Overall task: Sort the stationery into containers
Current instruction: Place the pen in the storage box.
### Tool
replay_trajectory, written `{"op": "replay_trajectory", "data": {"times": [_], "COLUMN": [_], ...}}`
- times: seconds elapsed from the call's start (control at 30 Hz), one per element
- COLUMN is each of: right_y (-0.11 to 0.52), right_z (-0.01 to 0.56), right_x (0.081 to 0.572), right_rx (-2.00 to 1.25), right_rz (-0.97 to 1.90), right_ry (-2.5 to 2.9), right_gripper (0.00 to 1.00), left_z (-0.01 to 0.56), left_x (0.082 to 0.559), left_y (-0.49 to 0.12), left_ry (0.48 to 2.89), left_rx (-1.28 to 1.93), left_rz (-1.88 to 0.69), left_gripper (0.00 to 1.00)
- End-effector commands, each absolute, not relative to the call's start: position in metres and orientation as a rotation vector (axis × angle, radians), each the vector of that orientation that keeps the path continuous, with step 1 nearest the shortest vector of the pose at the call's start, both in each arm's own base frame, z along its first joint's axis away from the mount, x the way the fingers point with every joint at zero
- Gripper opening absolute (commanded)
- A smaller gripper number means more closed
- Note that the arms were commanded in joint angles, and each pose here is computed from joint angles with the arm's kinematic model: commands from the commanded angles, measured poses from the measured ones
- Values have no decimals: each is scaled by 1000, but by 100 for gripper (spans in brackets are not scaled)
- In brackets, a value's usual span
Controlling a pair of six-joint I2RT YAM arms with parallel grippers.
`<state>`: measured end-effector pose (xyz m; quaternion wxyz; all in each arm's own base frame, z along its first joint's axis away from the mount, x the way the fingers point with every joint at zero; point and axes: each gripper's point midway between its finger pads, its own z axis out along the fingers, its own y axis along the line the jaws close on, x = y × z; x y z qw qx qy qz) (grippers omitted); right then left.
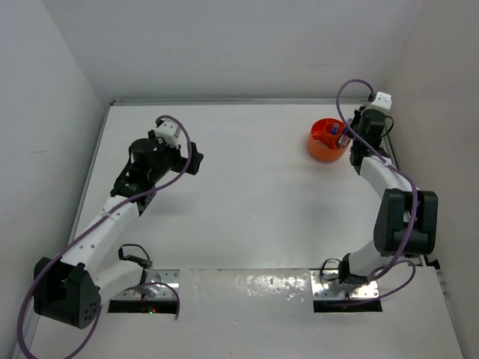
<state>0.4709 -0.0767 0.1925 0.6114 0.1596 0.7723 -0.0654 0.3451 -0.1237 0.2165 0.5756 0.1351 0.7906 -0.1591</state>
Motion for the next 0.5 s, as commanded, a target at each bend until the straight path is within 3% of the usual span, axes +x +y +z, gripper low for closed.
{"op": "replay_trajectory", "data": {"times": [0.0, 0.47], "right_y": [-87, -83], "right_z": [226, 191], "right_x": [490, 513], "right_rx": [399, 420], "right_rz": [-142, -72], "right_ry": [1654, 1697], "right_gripper": [0, 0], "left_z": [232, 228], "left_x": [350, 353], "left_y": [-117, -111], "left_ry": [1793, 1802], "left_rx": [284, 267], "left_rz": [-355, -333], "left_gripper": [100, 100]}}
